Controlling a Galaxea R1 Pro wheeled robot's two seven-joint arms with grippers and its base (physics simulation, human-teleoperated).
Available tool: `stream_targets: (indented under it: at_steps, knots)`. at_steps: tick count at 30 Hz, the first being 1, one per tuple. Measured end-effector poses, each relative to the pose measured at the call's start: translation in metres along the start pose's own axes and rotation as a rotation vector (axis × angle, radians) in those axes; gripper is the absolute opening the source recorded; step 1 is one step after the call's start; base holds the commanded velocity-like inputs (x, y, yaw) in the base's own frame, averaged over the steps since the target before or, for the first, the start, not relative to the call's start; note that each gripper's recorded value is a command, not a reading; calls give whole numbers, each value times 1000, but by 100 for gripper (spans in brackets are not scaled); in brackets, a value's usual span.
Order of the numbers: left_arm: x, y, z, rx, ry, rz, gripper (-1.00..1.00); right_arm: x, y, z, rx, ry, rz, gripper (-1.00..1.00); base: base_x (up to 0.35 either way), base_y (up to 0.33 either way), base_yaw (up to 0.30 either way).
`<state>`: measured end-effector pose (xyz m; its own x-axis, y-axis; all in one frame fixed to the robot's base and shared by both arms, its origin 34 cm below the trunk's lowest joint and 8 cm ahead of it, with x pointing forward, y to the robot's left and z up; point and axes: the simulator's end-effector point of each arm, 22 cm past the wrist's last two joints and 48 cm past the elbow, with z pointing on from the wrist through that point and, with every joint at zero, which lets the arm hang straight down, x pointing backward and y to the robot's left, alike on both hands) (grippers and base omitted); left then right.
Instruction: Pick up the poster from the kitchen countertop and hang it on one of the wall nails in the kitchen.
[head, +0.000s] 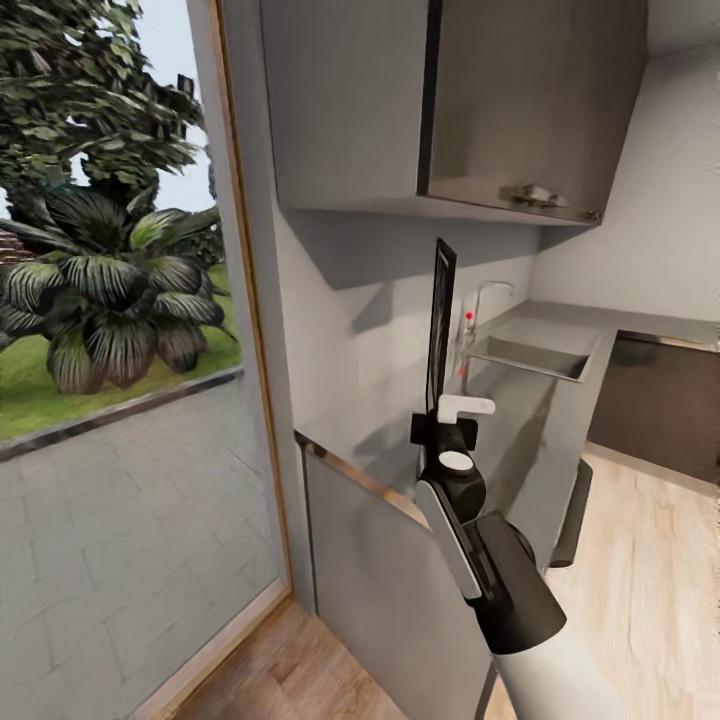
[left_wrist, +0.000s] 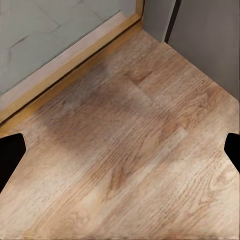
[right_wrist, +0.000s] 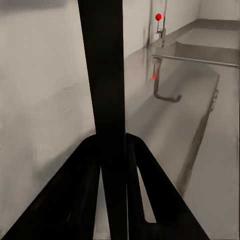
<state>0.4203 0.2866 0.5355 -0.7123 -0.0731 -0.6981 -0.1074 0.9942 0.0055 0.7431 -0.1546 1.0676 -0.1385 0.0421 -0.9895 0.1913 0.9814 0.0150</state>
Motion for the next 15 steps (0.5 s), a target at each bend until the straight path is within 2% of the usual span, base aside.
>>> stream_targets:
  at_steps: [15]
  knots:
    - [0, 0, 0, 0, -1, 0, 100, 2, 0, 0, 0, 3, -1, -100, -335, 0, 0]
